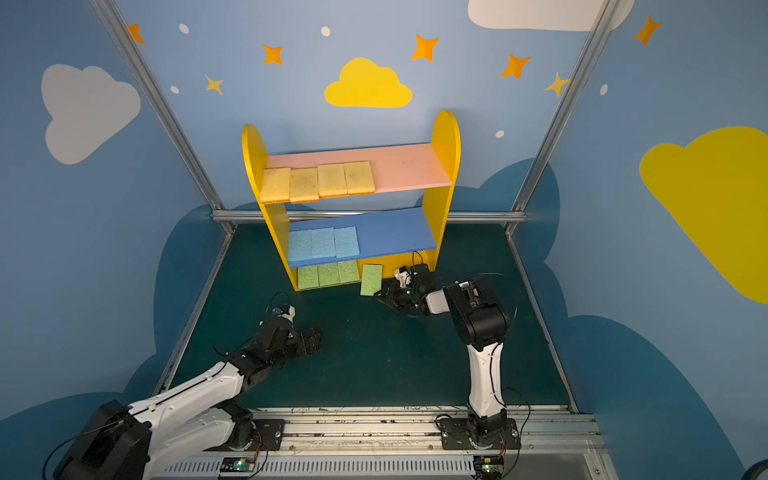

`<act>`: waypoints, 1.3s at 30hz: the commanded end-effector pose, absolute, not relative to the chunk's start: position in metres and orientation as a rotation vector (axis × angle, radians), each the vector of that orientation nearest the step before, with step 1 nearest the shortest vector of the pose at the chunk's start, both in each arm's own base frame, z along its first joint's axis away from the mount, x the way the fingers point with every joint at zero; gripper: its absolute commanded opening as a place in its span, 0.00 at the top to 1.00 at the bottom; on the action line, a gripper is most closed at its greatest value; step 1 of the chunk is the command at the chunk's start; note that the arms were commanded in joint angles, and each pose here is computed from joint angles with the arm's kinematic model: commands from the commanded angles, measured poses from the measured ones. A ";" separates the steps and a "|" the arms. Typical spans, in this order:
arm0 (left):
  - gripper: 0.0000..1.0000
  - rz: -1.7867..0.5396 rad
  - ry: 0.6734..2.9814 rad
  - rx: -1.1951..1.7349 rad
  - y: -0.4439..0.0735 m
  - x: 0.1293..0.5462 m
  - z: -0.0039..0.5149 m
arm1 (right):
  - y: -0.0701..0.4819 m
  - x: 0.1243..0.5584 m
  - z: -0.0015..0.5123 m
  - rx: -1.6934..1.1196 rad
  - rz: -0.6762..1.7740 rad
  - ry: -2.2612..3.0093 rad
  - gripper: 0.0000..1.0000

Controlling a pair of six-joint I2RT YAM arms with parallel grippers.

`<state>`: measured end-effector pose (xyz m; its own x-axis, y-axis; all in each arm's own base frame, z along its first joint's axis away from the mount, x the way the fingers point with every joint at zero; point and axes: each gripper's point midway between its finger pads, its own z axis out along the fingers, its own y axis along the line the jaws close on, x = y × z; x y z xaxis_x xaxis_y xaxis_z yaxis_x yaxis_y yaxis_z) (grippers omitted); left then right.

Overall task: Place and organize the cleaning sponges onto the shelf
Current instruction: 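Push the upright green sponge against the bottom shelf with the right gripper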

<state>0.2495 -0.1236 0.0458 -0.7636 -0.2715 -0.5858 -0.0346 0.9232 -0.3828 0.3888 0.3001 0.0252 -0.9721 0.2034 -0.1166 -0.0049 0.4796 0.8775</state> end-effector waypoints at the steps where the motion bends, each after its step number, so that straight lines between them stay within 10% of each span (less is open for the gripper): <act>1: 0.00 -0.462 2.410 -0.223 -0.121 0.247 0.043 | 0.283 0.382 -0.032 0.394 1.332 2.667 0.74; 16: 0.01 -0.447 2.401 -0.211 -0.121 0.252 0.045 | 0.281 0.399 -0.013 0.408 1.346 2.618 1.00; 30: 0.00 -0.441 2.409 -0.206 -0.122 0.253 0.044 | 0.287 0.405 0.011 0.362 1.416 2.577 1.00; 39: 0.01 -0.441 2.405 -0.200 -0.123 0.255 0.048 | 0.295 0.406 0.024 0.323 1.452 2.565 0.75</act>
